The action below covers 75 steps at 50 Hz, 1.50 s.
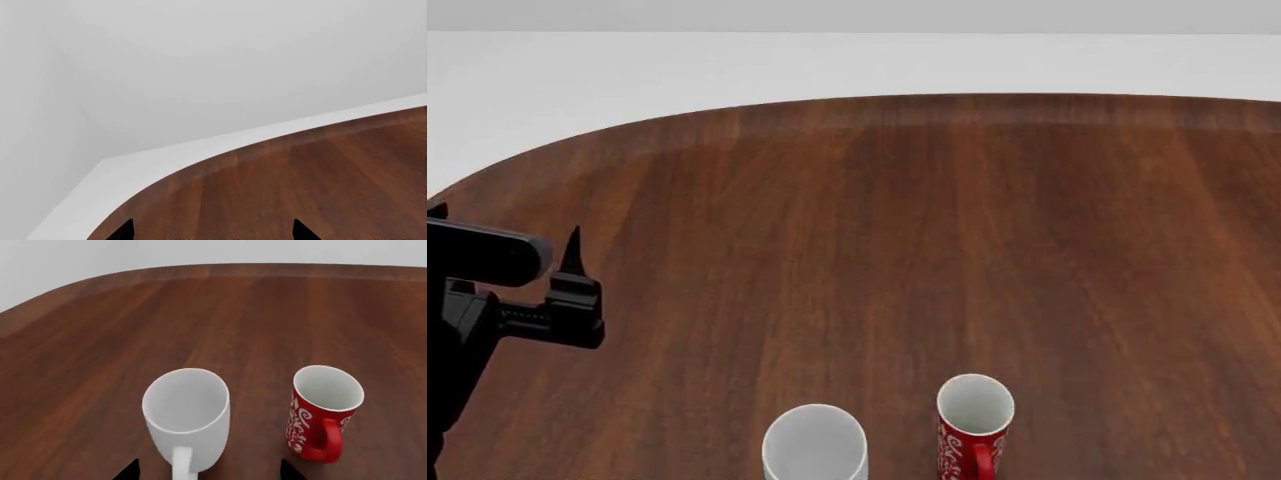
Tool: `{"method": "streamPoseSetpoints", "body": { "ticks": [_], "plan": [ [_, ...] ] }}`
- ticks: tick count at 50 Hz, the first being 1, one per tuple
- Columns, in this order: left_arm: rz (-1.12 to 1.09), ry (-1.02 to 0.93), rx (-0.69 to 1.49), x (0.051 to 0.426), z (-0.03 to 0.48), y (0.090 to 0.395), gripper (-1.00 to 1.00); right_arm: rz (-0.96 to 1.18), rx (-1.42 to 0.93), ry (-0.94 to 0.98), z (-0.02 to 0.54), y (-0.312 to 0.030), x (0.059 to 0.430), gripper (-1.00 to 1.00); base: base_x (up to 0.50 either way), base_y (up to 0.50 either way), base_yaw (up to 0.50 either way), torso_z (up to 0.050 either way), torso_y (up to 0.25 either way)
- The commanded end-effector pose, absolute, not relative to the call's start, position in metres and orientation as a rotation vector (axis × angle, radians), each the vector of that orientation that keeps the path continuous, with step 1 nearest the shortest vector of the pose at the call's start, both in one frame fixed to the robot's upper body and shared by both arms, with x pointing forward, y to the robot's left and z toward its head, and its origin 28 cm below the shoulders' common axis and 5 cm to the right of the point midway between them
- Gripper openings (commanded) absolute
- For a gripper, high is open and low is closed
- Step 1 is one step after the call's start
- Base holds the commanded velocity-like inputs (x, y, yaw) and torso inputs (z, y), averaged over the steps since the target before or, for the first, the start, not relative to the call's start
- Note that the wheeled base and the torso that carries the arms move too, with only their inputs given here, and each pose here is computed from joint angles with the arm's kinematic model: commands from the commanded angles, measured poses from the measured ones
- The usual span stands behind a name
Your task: Put the white mug on the plate.
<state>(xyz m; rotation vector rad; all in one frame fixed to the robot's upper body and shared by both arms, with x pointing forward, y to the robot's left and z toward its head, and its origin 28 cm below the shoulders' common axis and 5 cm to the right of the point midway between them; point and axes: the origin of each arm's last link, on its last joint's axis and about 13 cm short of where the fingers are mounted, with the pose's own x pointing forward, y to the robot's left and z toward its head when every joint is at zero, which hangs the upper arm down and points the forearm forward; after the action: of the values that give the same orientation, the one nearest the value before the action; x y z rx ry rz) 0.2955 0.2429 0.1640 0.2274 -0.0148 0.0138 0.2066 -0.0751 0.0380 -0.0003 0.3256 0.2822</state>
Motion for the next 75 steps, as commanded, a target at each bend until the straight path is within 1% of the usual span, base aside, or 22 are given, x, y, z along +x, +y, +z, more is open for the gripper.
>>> {"method": "streamPoseSetpoints", "body": {
  "ticks": [1,28,53,75],
  "plan": [
    [0.011,-0.016,0.225,0.294,0.165,0.243,1.0,0.312,-0.019,0.362,0.025,-0.07,0.214,1.0,0.0,0.0,0.0,0.0,0.0],
    [0.008,-0.013,0.224,0.291,0.163,0.243,1.0,0.366,-0.045,0.432,-0.003,-0.054,0.241,1.0,0.0,0.0,0.0,0.0,0.0],
    [0.004,-0.019,0.223,0.289,0.165,0.242,1.0,0.386,-0.006,0.485,-0.02,-0.047,0.24,1.0,0.0,0.0,0.0,0.0,0.0],
    [-0.006,-0.026,0.231,0.287,0.168,0.239,1.0,0.374,-0.003,0.499,-0.03,-0.048,0.252,1.0,0.0,0.0,0.0,0.0,0.0]
  ]
}}
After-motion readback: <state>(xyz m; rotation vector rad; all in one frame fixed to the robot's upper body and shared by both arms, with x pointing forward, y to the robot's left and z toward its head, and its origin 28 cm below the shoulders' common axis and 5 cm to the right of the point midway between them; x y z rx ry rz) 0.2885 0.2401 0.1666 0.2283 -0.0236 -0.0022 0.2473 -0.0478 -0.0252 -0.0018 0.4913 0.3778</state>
